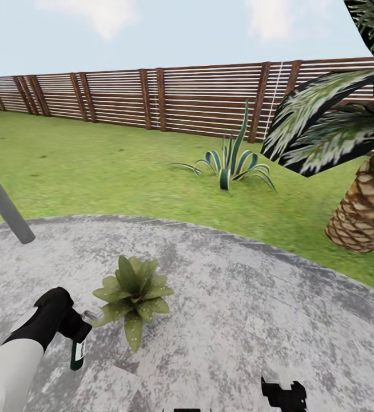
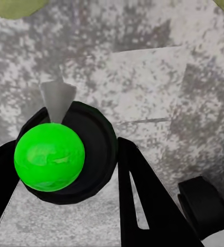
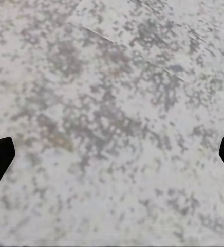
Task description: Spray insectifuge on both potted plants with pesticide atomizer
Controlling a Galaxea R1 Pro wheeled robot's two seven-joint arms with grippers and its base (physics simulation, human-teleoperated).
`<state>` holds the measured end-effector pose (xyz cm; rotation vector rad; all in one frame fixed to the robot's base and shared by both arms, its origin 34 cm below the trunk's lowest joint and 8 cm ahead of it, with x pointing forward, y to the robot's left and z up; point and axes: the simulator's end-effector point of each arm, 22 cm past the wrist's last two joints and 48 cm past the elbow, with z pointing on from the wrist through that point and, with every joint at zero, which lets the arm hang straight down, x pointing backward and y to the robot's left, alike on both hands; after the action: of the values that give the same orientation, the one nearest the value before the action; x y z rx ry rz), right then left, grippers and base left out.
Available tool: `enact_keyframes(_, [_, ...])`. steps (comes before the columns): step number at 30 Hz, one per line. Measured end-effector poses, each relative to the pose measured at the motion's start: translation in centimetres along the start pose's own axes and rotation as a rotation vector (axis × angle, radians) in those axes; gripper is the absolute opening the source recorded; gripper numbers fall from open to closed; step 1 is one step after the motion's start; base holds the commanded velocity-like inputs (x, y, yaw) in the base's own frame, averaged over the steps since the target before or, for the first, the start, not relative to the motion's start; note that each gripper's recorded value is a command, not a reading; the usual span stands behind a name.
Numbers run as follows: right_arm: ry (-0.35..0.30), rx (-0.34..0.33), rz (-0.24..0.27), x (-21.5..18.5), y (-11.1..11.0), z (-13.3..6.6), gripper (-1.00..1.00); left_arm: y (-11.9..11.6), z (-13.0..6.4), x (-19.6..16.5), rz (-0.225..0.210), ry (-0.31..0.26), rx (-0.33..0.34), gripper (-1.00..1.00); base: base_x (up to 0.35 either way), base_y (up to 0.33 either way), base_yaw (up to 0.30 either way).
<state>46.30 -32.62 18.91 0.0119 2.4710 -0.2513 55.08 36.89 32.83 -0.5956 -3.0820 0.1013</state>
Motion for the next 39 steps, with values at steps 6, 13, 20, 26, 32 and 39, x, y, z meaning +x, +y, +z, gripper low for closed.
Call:
enact_keyframes(6, [0.000, -0.001, 0.000, 0.0, 0.0, 0.0, 1.00, -0.1, 0.0, -0.1, 0.002, -0.002, 0.000, -1.00, -0.189, 0.256, -0.264])
enact_keyframes(13, [0.000, 0.000, 0.000, 0.0, 0.0, 0.0, 1.00, -0.4, 0.2, 0.0, 0.004, 0.004, 0.001, -1.00, -0.122, 0.292, -0.257])
enact_keyframes(20, [0.001, -0.002, 0.001, 0.0, 0.1, 0.0, 1.00, -0.3, 0.5, 0.3, 0.000, 0.012, 0.003, -1.00, -0.153, 0.285, -0.213])
enact_keyframes(26, [0.008, -0.006, 0.008, 0.3, 0.6, 0.1, 1.00, -0.4, 0.9, 0.6, -0.002, 0.022, 0.006, -1.00, -0.019, 0.298, -0.121])
enact_keyframes(32, [0.017, -0.004, 0.008, 0.8, 0.5, 0.1, 1.00, -1.4, 1.9, 0.9, 0.001, 0.034, 0.027, -1.00, 0.000, 0.303, -0.103])
enact_keyframes(39, [0.020, 0.001, -0.003, 1.0, -0.1, 0.2, 1.00, -2.6, 3.2, 2.5, 0.004, 0.060, 0.048, -1.00, 0.079, 0.160, -0.008])
